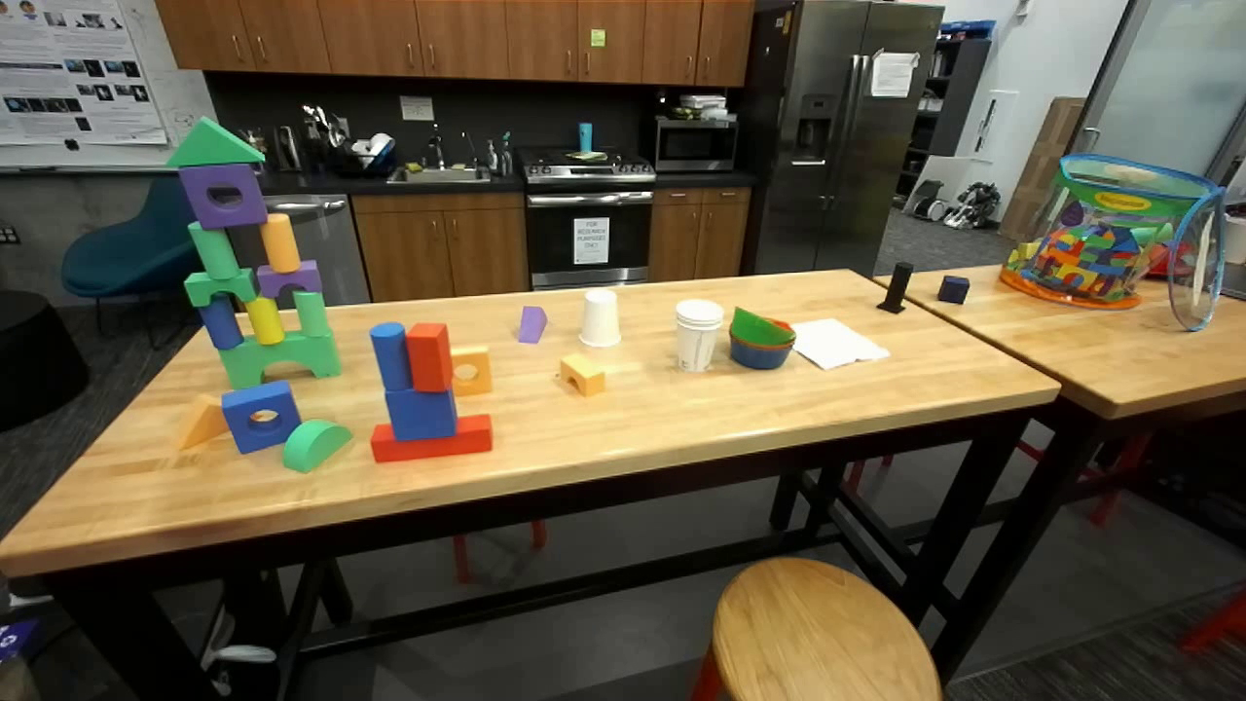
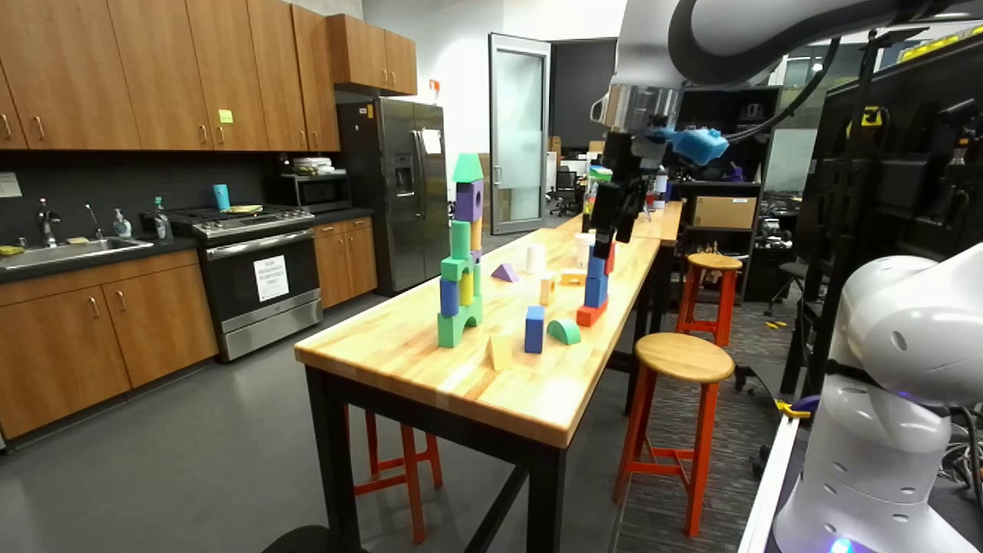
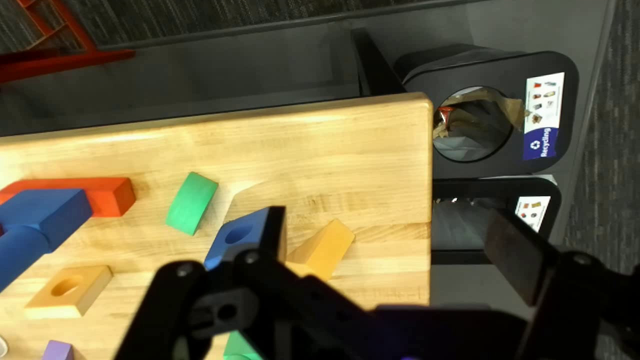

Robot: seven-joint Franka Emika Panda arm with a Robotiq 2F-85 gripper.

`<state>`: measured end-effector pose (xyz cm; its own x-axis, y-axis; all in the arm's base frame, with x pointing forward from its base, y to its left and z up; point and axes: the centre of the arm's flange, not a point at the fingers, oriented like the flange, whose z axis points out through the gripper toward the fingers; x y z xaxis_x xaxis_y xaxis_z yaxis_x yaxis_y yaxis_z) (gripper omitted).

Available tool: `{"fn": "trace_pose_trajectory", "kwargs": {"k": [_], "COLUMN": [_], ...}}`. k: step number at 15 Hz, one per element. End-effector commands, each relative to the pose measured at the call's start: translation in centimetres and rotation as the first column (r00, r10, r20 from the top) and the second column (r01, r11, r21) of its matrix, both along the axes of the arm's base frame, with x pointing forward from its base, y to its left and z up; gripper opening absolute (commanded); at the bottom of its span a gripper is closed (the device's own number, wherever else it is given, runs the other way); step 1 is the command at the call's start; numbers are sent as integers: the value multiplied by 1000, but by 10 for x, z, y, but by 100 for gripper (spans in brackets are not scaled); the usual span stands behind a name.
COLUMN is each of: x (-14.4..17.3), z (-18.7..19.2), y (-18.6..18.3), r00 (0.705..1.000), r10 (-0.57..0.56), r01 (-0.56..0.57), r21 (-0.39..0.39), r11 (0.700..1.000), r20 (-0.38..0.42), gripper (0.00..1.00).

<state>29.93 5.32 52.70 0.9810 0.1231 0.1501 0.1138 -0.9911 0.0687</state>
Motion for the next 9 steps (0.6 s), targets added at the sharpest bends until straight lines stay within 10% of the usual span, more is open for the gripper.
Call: {"fn": "trace_pose_trajectory", "kwargs": {"k": [1,9], "x": [4,29], "z": [0,-5], "y": [-3,-18], "r00": [996,999], "r10": [81,-12], "r01": [-83,11], "r21": [-58,-28], "r11": [995,1000], "r20": [-31,-46], "gripper": [100,100]}}
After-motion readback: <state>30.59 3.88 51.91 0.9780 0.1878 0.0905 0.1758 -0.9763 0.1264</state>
